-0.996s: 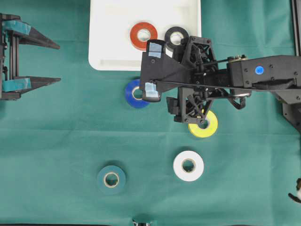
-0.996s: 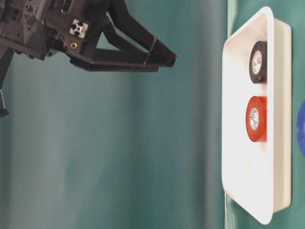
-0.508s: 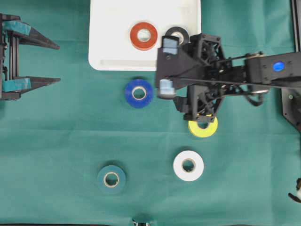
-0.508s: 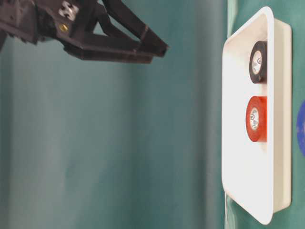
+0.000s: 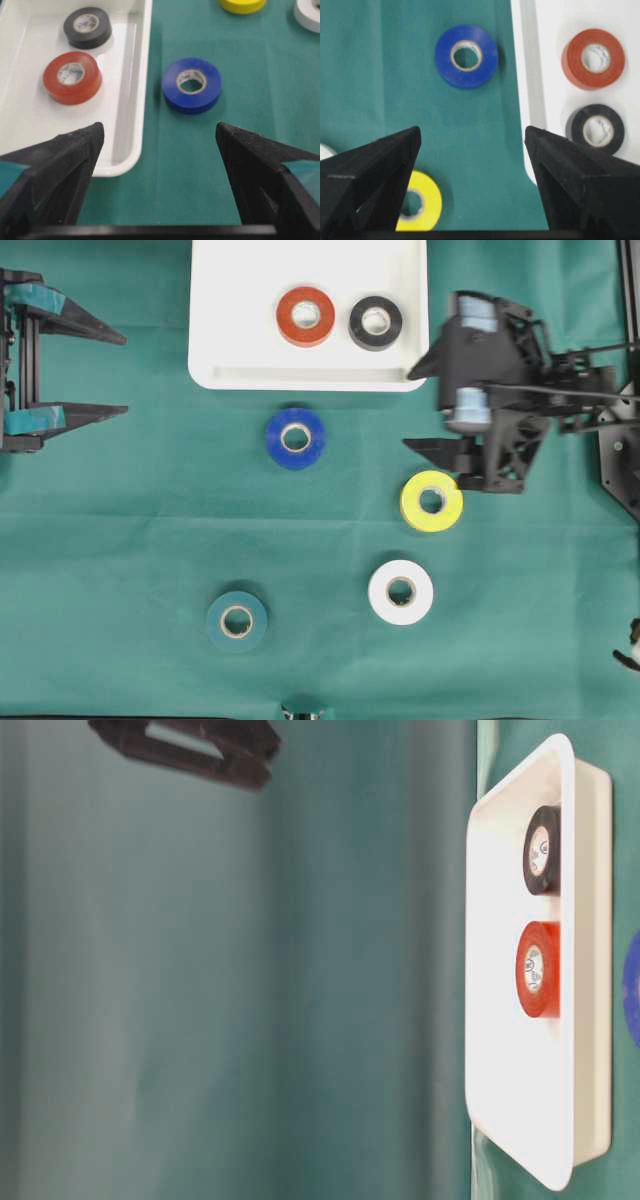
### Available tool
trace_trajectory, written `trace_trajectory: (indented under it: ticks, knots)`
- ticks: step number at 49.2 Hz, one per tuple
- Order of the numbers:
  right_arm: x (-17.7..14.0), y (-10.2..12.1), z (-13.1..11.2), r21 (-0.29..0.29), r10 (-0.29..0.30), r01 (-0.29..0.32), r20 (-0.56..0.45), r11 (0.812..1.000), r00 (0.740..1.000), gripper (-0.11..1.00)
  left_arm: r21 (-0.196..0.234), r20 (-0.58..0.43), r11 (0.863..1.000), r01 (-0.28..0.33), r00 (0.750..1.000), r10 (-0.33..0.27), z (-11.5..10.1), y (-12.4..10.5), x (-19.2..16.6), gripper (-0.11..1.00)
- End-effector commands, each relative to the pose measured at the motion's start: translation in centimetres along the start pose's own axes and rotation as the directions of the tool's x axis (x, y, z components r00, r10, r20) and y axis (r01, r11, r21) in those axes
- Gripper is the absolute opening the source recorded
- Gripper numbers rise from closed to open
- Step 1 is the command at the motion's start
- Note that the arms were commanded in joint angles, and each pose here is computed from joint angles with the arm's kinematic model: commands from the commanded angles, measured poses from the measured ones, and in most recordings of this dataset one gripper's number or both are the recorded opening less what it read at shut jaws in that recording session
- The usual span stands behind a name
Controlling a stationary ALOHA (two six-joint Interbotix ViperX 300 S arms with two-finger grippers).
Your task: Pick up the tape from a random location and place it into the white case.
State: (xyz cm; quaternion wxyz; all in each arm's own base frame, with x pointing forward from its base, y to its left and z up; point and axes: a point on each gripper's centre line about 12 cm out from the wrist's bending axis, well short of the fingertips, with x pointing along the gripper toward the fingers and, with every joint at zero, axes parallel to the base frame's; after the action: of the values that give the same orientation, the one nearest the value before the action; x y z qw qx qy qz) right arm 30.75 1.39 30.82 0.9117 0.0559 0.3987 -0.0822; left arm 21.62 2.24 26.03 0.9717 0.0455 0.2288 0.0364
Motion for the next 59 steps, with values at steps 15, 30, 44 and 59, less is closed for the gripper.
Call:
trace_trajectory:
  ticks: [15,30,44,59]
  knots:
    - [-2.3,-1.5,-3.4,0.015,0.053,-0.057,0.209,0.998,0.976,0.83,-0.001,0.031,1.0,-0.002,1.0,0.002,0.7,0.0,-0.4,0.99]
    - [-1.4,-1.9,-7.2,0.008,0.121,-0.129,0.302,0.992,0.946,0.82,-0.002,0.023,1.0,-0.001,1.0,0.001,0.6,0.0,-0.4,0.99]
    - [-1.2,-2.9,-8.9,0.019,0.137,-0.156,0.38,0.988,0.915,0.82,0.009,0.025,1.0,0.018,1.0,-0.018,0.6,-0.4,-0.4,0.99]
    - [-1.1,-3.2,-9.0,0.025,0.127,-0.147,0.38,0.989,0.916,0.82,0.01,0.026,1.0,0.024,0.999,-0.024,0.6,-0.6,-0.4,0.99]
